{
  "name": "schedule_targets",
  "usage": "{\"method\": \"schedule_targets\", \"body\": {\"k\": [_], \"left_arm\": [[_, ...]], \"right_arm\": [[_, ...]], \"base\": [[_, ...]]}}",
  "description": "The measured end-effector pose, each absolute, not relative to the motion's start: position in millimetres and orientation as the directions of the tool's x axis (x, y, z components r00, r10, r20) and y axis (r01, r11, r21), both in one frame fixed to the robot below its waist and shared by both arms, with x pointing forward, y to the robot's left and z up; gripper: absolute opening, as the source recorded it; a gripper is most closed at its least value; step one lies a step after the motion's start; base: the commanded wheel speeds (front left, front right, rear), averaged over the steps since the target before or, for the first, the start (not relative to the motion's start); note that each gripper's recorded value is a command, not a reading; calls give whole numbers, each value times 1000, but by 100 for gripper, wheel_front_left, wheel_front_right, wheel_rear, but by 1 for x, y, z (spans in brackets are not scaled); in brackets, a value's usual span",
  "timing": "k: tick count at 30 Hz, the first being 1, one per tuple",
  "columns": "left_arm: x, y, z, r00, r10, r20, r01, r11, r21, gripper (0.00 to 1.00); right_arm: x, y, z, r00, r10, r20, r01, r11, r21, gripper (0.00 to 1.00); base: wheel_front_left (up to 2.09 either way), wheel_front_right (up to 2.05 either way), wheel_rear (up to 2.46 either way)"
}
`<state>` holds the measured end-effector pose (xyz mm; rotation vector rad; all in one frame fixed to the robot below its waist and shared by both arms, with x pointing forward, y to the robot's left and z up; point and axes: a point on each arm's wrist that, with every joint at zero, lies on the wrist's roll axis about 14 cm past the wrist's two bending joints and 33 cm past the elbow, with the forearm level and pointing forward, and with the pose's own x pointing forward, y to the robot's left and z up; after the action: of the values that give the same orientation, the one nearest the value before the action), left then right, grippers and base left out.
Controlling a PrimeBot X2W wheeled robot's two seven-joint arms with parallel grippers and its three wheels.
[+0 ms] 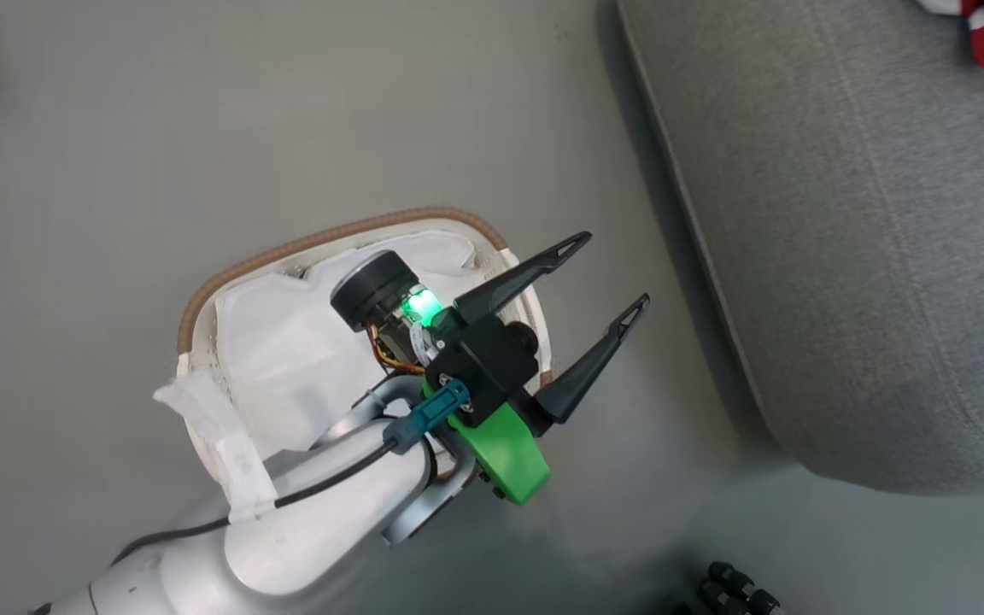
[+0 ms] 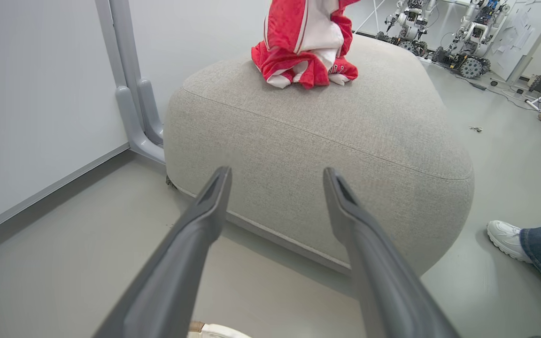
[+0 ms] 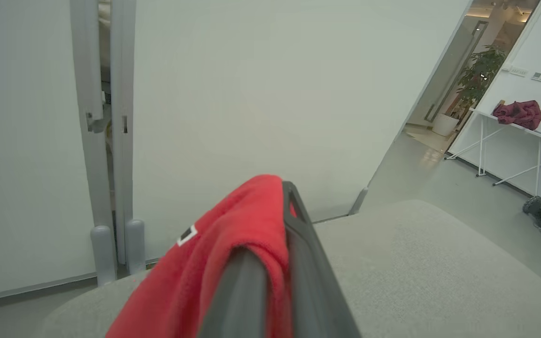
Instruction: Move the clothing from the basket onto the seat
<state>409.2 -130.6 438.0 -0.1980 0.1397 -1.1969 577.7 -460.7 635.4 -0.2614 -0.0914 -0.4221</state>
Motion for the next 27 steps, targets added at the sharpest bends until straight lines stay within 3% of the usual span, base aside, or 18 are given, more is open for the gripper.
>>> {"method": "schedule_targets", "body": {"k": [3,9,10,13,14,27], "left_arm": [[417,-124,426,377,-926,-22,898,371,-236,100],[421,-116,406,391,-919,-54,884,392,-256,100],[422,-115,405,393,-918,-58,882,394,-257,100],[422,-115,404,394,-917,-59,882,395,-257,100],[423,-115,405,396,-916,-58,882,397,-254,100],[437,-105,427,486,-874,-17,847,476,-238,100]], "right_arm": [[578,-459,562,913,-408,19,399,882,-251,0],[571,-443,470,900,-411,-144,372,898,-235,0],[570,-440,461,899,-409,-158,370,901,-226,8],[566,-432,448,895,-409,-176,377,907,-188,58],[564,-430,446,895,-407,-179,375,908,-189,97],[534,-409,473,932,-344,-114,322,930,-177,100]], "base": [[0,0,0],[0,0,0],[0,0,0],[0,0,0],[0,0,0],[0,0,0]]}}
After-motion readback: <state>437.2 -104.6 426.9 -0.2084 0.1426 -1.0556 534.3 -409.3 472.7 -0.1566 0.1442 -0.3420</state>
